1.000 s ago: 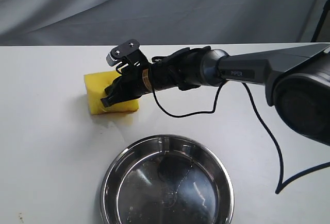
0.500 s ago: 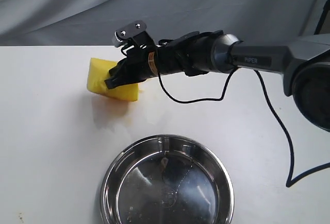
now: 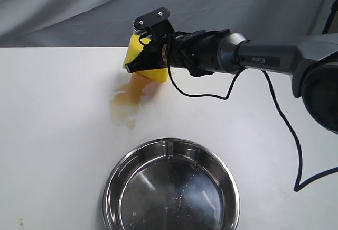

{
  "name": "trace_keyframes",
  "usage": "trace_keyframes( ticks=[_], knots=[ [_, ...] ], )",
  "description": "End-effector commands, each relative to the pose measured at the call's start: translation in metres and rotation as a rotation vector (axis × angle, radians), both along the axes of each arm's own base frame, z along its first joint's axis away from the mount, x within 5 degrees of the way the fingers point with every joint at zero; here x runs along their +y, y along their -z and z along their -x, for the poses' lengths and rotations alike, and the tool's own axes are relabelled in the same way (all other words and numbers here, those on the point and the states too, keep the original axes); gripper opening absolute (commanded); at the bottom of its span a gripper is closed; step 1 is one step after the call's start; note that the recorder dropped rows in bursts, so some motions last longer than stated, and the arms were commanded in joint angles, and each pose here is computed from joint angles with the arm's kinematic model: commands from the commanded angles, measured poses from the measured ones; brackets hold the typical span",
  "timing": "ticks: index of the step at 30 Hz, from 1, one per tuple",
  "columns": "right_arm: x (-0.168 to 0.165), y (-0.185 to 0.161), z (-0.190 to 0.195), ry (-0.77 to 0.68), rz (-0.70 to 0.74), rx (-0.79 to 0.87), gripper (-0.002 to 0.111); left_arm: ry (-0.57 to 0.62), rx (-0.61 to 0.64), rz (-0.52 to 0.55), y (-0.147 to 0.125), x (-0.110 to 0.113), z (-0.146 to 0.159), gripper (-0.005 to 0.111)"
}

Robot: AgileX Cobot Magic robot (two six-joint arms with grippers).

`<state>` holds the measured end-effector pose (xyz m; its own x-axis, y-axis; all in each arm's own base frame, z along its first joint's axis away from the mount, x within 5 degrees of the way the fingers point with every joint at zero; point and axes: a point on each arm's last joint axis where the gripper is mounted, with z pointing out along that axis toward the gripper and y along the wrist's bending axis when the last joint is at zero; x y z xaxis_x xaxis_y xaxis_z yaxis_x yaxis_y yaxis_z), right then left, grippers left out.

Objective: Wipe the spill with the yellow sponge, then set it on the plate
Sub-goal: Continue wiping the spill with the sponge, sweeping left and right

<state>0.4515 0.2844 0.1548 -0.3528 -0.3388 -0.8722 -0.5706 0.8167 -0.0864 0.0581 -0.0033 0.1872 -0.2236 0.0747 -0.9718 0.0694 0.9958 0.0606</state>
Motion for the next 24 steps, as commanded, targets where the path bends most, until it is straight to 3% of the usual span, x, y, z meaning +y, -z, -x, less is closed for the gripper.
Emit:
trace_keyframes(
  ticks=[1, 10, 24],
  knots=[
    [-0.004, 0.010, -0.002, 0.023, 0.018, 0.009, 0.001, 0.005, -0.002, 0.009, 0.001, 0.000, 0.000, 0.000],
    [-0.001, 0.036, -0.001, -0.008, 0.032, 0.065, 0.001, 0.005, -0.002, 0.009, 0.001, 0.000, 0.000, 0.000],
    [0.023, 0.045, 0.027, -0.337, -0.116, 0.264, 0.001, 0.005, -0.002, 0.009, 0.001, 0.000, 0.000, 0.000]
  ],
)
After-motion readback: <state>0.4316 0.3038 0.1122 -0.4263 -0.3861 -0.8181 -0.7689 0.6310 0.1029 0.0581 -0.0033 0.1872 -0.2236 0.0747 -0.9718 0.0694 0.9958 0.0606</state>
